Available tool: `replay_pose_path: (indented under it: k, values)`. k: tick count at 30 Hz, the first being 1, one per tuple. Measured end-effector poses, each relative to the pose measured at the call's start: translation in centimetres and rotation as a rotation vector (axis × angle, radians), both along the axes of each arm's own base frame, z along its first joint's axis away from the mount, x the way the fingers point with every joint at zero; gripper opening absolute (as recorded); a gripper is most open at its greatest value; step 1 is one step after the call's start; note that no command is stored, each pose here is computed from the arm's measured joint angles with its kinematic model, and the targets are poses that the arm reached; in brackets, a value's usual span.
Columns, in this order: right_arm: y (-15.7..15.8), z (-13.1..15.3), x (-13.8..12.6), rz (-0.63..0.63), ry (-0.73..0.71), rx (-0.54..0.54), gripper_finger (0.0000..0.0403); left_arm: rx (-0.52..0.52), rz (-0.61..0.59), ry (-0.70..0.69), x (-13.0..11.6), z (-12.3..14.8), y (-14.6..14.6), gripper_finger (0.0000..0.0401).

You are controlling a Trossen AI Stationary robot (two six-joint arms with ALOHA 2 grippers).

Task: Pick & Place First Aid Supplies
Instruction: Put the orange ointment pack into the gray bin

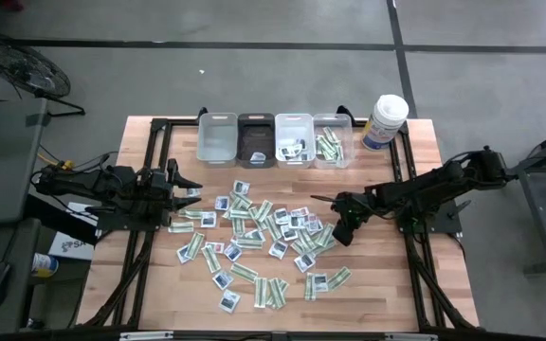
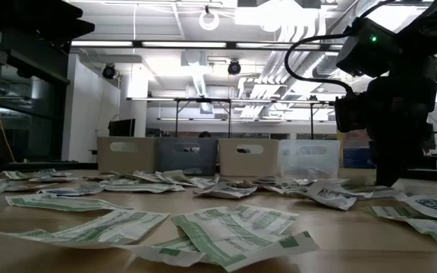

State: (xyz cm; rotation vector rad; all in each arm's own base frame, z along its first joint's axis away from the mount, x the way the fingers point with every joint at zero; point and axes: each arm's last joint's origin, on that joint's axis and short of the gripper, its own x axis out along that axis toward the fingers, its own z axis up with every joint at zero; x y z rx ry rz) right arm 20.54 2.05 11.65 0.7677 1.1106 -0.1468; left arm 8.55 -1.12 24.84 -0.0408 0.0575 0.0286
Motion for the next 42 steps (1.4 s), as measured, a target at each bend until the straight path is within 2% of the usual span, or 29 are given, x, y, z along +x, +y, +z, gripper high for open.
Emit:
replay_pose_path:
  k: [10,19,28,33,42]
  values:
    - [0.0,0.6,0.0,-0.083,0.053,0.04,0.0001,0.0,0.0,0.0,0.0,0.0,0.0,0.0172]
    - [-0.1,4.3,-0.3,-0.118,0.083,-0.019,0.0,0.0,0.0,0.0,0.0,0.0,0.0,0.0172]
    - [0.3,7.9,-0.9,-0.096,0.156,-0.093,0.0,0.0,0.0,0.0,0.0,0.0,0.0,0.0172]
    - [0.4,10.0,-0.2,-0.087,0.108,-0.124,0.0,0.0,0.0,0.0,0.0,0.0,0.0,0.0172]
    - [-0.1,12.1,0.7,-0.081,0.023,-0.194,0.0,0.0,0.0,0.0,0.0,0.0,0.0,0.0172]
